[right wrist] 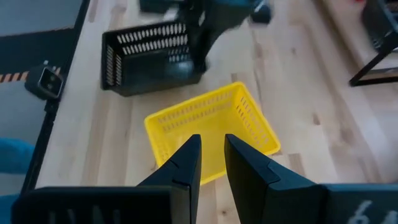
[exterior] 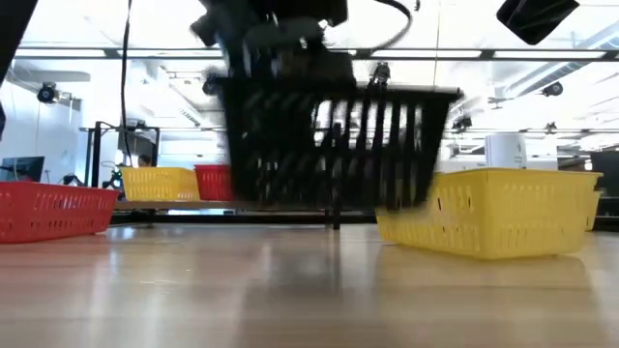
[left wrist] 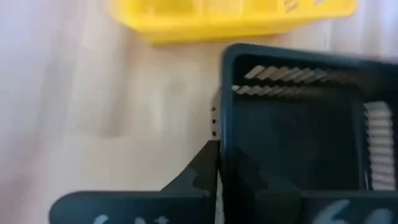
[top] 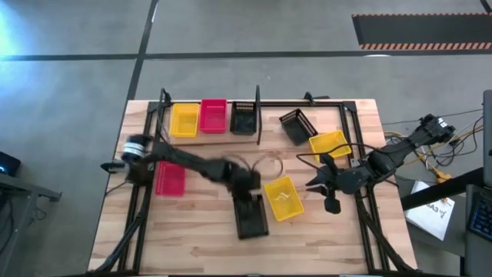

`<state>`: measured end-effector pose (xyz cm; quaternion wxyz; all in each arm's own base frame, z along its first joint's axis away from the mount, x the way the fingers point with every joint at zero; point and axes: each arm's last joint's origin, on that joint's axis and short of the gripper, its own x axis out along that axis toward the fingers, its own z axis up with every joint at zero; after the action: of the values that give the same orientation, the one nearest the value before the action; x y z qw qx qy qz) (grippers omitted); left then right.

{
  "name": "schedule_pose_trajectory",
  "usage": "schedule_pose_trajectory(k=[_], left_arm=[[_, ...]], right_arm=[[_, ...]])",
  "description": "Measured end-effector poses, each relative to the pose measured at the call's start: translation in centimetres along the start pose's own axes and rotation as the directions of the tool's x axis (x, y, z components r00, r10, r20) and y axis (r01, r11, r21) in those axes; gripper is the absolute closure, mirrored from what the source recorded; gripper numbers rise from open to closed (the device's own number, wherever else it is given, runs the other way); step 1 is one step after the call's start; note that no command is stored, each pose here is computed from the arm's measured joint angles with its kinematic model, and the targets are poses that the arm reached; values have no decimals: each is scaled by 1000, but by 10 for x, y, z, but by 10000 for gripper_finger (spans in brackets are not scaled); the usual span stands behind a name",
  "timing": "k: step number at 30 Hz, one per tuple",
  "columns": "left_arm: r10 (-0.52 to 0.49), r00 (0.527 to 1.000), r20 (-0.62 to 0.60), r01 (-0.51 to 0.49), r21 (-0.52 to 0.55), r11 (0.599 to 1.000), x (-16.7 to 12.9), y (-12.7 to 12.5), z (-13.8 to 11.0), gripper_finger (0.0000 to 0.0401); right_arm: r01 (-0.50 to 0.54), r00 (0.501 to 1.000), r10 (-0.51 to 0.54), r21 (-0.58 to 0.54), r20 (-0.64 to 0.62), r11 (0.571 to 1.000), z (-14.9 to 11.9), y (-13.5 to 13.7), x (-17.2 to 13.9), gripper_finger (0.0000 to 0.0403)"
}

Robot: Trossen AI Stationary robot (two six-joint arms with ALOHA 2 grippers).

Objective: Stack baskets on shelf by color
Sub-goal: Stack the bottom black bin on top of the black bin on the shelf

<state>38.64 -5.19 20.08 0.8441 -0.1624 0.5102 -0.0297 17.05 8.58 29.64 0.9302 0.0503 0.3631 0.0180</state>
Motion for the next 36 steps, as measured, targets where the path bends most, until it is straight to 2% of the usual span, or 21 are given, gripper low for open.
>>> schedule_pose_trajectory(k=[7,11,17,23,27,31,36], left_arm=[[12,998,57,-18,112,994,-101,62,27,401],[86,990,113,-105,173,979,-152,103,39,401],[217,952,216,-266,233,935,-200,173,50,401],[320,905,281,-395,276,876,-213,233,54,401],[356,877,321,-449,289,845,-206,262,59,401],[320,871,373,-438,294,850,-197,279,63,401],[295,888,353,-413,331,848,-182,293,63,401]], right_arm=[[169,980,-173,44,97,985,3,-6,-3,339],[258,952,-270,98,147,961,5,-9,-4,339],[361,898,-396,193,193,912,10,-16,-2,339],[395,868,-462,312,182,864,13,-25,4,339],[392,858,-485,393,169,832,15,-28,8,339],[367,854,-494,482,166,796,16,-30,11,339],[316,854,-486,555,187,769,19,-29,12,339]])
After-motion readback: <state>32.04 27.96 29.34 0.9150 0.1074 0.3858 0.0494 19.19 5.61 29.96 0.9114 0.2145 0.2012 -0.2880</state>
